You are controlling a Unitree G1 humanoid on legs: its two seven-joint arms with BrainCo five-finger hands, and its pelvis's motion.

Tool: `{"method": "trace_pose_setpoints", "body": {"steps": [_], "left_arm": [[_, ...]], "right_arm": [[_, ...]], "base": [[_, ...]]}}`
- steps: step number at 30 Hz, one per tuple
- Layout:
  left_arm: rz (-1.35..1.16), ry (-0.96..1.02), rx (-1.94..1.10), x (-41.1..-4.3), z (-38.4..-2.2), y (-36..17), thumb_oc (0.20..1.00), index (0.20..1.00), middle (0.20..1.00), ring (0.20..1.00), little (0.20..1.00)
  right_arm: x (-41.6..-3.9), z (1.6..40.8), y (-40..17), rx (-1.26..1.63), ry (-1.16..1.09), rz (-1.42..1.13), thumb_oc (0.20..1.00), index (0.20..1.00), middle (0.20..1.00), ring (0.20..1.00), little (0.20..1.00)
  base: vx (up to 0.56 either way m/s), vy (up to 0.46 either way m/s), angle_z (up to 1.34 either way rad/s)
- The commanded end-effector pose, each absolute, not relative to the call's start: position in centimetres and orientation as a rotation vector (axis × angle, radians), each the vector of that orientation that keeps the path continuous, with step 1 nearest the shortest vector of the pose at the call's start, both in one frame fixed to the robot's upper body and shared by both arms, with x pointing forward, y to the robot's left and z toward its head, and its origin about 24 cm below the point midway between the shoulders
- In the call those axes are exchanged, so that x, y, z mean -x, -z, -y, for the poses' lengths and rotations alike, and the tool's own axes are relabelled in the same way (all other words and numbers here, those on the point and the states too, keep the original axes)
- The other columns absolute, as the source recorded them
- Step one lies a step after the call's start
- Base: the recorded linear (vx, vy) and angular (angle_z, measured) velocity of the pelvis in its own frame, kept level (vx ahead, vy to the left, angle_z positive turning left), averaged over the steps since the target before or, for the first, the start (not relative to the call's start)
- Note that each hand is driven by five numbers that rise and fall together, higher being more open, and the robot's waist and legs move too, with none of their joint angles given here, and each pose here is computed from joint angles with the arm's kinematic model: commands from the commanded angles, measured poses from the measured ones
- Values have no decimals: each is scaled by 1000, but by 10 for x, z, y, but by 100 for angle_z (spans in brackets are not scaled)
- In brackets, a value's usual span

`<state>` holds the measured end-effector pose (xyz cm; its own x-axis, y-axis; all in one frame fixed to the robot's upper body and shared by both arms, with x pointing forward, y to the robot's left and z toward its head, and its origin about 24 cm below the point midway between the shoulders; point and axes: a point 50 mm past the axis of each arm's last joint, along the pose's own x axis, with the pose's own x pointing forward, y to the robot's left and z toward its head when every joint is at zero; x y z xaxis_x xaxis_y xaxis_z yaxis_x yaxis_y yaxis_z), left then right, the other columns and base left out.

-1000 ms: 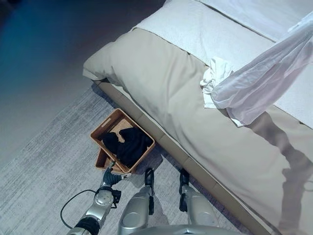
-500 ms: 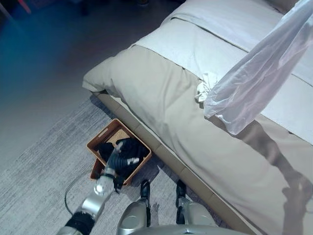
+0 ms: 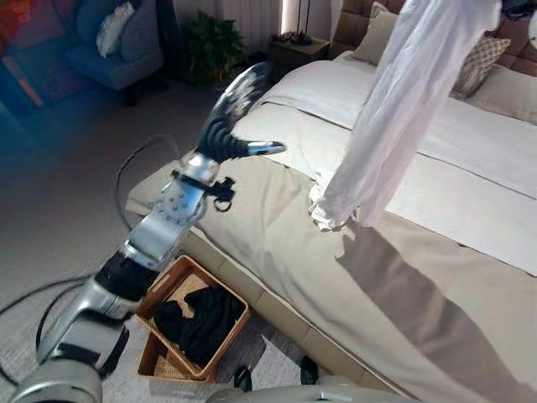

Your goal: Pick up clothes into the bucket

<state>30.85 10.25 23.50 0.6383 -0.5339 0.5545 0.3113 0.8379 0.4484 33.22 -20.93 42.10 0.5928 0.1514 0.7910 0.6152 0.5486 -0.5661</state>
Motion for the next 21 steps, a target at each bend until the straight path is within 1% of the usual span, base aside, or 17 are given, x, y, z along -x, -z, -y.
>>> {"method": "trace_pose_setpoints", "body": {"steps": [1, 3, 4, 5, 6, 7, 10, 12, 13, 14, 15, 16, 18, 21], "left_arm": [[725, 490, -338, -321, -102, -244, 1000, 1000, 1000, 1000, 1000], [698, 511, -337, -329, -92, -243, 1000, 1000, 1000, 1000, 1000], [698, 513, -336, -329, -92, -244, 1000, 1000, 1000, 1000, 1000], [666, 532, -338, -336, -82, -241, 1000, 1000, 1000, 1000, 1000], [666, 533, -338, -336, -82, -241, 1000, 1000, 1000, 1000, 1000], [636, 527, -330, -341, -78, -238, 1000, 1000, 1000, 1000, 1000], [595, 508, -343, -349, -73, -229, 1000, 1000, 1000, 1000, 1000], [567, 486, -351, -355, -71, -224, 1000, 1000, 1000, 1000, 1000], [567, 486, -351, -355, -71, -224, 1000, 1000, 1000, 1000, 1000], [539, 432, -370, -362, -74, -217, 1000, 1000, 1000, 1000, 1000], [539, 432, -370, -362, -74, -217, 1000, 1000, 1000, 1000, 1000], [507, 360, -405, -370, -82, -209, 1000, 1000, 1000, 1000, 1000], [496, 327, -418, -373, -84, -205, 1000, 1000, 1000, 1000, 1000], [423, 189, -490, -383, -99, -186, 1000, 1000, 1000, 1000, 1000]], "right_arm": [[-313, 191, -443, 949, 232, 1045, 200, 200, 200, 200, 200], [-311, 180, -438, 949, 153, 1052, 200, 200, 200, 200, 200], [-311, 180, -438, 950, 155, 1051, 200, 200, 200, 200, 200], [-310, 169, -433, 942, 81, 1057, 200, 200, 200, 200, 200], [-310, 170, -433, 942, 82, 1057, 200, 200, 200, 200, 200], [-306, 158, -426, 940, 4, 1076, 200, 200, 200, 200, 200], [-296, 140, -418, 933, -109, 1122, 200, 200, 200, 200, 200], [-287, 129, -414, 908, -176, 1165, 200, 200, 200, 200, 200], [-287, 129, -414, 908, -176, 1165, 200, 200, 200, 200, 200], [-275, 115, -412, 880, -260, 1228, 200, 200, 200, 200, 200], [-274, 116, -412, 880, -259, 1227, 200, 200, 200, 200, 200], [-263, 107, -411, 850, -317, 1281, 200, 200, 200, 200, 200], [-258, 104, -409, 833, -344, 1301, 200, 200, 200, 200, 200], [-238, 95, -405, 756, -440, 1376, 200, 200, 200, 200, 200]], "base": [[6, -11, -10], [-4, -5, -3], [0, 0, 0], [6, -4, -4], [11, -7, -5], [1, -5, -5], [-8, -7, -8], [-4, -2, -2], [0, 0, 0], [0, 0, 0], [0, 0, 0], [0, 0, 0], [0, 0, 0], [0, 0, 0]]}}
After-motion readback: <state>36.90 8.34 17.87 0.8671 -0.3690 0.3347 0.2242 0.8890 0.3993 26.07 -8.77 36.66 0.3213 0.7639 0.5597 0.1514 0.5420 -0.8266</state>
